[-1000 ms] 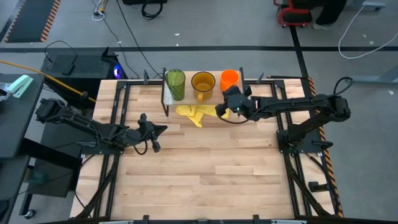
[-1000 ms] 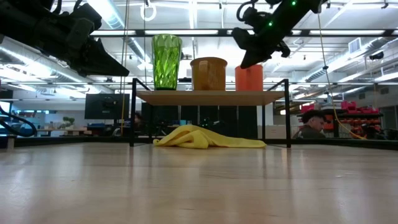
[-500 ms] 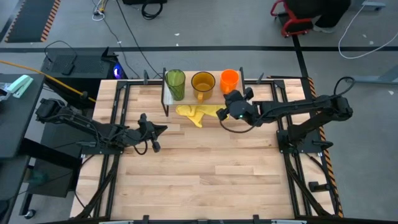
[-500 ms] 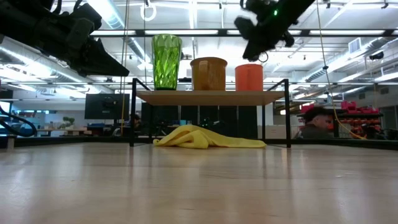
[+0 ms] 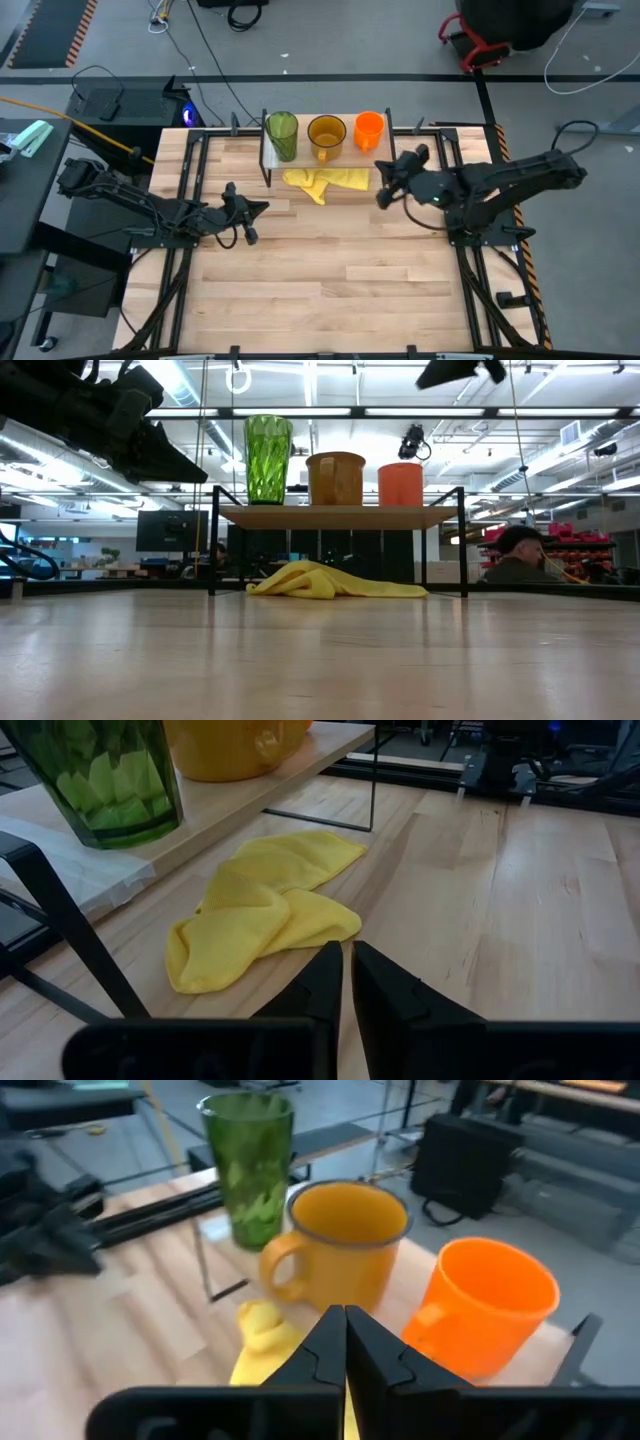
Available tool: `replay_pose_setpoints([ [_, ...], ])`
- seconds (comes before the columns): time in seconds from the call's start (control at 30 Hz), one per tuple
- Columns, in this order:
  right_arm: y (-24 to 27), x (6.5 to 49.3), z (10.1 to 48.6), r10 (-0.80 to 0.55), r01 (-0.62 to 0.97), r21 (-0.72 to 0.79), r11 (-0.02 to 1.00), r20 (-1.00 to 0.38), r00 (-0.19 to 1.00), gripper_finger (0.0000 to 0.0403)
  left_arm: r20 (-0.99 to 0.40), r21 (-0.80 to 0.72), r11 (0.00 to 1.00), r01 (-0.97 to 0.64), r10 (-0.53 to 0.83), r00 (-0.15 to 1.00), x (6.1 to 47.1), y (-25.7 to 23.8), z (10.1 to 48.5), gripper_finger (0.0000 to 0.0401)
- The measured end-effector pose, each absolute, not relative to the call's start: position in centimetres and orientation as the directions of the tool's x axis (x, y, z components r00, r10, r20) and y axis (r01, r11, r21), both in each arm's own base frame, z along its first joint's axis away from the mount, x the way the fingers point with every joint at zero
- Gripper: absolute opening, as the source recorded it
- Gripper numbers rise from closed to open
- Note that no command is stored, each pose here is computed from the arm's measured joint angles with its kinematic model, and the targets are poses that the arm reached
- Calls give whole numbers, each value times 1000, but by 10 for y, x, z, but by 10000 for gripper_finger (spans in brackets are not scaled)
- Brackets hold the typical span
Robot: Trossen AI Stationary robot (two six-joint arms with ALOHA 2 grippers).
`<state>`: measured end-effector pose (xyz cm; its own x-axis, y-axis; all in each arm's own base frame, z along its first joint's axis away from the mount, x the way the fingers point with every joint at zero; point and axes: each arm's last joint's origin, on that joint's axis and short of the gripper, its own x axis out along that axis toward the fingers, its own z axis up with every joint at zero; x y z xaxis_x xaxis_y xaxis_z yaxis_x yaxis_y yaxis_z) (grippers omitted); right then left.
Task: Stack small to large cups/mugs on shelf
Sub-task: Return to Home Position
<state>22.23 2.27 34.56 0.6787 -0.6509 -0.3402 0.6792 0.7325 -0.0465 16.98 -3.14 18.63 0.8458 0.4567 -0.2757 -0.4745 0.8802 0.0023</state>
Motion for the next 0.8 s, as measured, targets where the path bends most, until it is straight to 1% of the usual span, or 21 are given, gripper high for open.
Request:
replay_pose_setpoints([
  [0.23, 46, 188, 345, -556, 611, 19, 791, -395, 732, 10, -277, -16, 878, -479, 456, 846, 170, -32, 186, 28],
  [0.4, 61, 181, 335, -497, 563, 45, 825, -416, 761, 9, -277, -28, 876, -481, 456, 846, 170, -32, 186, 23],
  [0.53, 73, 177, 327, -456, 522, 44, 852, -427, 780, 12, -277, -28, 876, -481, 456, 846, 170, -32, 186, 29],
  [0.8, 99, 159, 298, -449, 496, 29, 868, -381, 808, 8, -277, -28, 876, -481, 456, 846, 170, -32, 186, 35],
])
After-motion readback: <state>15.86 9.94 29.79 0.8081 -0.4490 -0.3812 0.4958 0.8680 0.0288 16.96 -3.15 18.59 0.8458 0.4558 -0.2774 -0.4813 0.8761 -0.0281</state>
